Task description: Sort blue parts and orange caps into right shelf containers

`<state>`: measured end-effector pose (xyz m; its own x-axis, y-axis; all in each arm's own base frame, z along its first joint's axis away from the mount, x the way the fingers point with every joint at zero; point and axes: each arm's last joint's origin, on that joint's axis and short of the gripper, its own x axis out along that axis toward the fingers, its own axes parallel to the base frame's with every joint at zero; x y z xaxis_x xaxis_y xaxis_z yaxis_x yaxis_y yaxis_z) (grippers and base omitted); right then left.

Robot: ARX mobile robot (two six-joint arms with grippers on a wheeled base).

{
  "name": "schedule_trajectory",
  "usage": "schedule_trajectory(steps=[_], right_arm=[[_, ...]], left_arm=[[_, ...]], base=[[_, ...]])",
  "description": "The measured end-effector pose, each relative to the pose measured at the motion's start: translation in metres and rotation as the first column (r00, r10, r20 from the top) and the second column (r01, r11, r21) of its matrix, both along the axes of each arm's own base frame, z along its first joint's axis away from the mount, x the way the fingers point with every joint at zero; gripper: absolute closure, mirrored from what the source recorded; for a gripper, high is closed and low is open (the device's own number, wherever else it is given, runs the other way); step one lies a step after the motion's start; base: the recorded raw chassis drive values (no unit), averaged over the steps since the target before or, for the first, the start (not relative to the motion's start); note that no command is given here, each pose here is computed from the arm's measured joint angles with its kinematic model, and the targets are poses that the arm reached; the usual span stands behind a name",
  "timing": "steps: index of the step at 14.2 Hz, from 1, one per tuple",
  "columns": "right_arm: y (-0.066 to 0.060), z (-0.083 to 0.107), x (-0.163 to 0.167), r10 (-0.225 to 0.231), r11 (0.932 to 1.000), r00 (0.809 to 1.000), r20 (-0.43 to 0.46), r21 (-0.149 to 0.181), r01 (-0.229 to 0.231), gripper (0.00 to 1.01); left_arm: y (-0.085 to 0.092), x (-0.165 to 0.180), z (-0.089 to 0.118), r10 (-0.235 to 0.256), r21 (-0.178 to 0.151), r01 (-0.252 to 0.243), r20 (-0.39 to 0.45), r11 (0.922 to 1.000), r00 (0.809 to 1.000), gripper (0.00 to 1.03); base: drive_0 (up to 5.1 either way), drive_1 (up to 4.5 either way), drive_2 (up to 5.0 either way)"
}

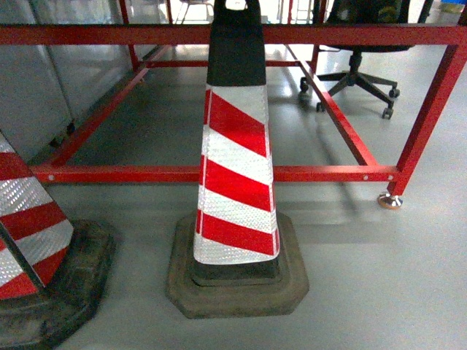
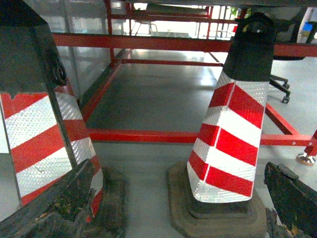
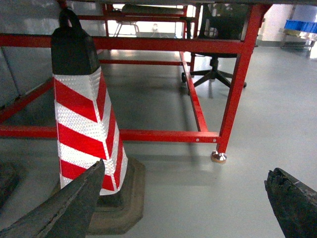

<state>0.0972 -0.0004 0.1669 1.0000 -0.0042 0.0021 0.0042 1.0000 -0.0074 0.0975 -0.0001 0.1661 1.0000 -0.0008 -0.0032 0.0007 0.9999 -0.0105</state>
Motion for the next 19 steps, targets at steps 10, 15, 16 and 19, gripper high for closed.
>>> schedule_trajectory(steps=[10,15,16,19], right_arm=[[0.0,0.0,0.0,0.0,1.0,1.0,0.0,0.001,0.0,0.03],[0.0,0.0,0.0,-0.001,1.0,1.0,0.0,0.004,0.001,0.03],[0.0,0.0,0.0,0.0,1.0,1.0,0.0,0.004,0.0,0.03],[0.0,0.0001,0.0,0.0,1.0,1.0,0.001,0.007,0.0,0.03]], left_arm=[[0.0,0.0,0.0001,-0.001,0.011,0.001,0.002,0.9999,1.0,0.05],[0.0,0.0,0.0001,0.0,0.011,0.0,0.002,0.9999,1.0,0.05],[0.0,0.0,0.0001,0.0,0.011,0.0,0.002,0.9999,1.0,0.05],[0.0001,0.0,0.0002,0.002,0.011,-0.002,0.002,0.9999,1.0,0.05]], base=[[0.0,0.0,0.0],[0.0,0.0,0.0],[0.0,0.0,0.0],[0.0,0.0,0.0]])
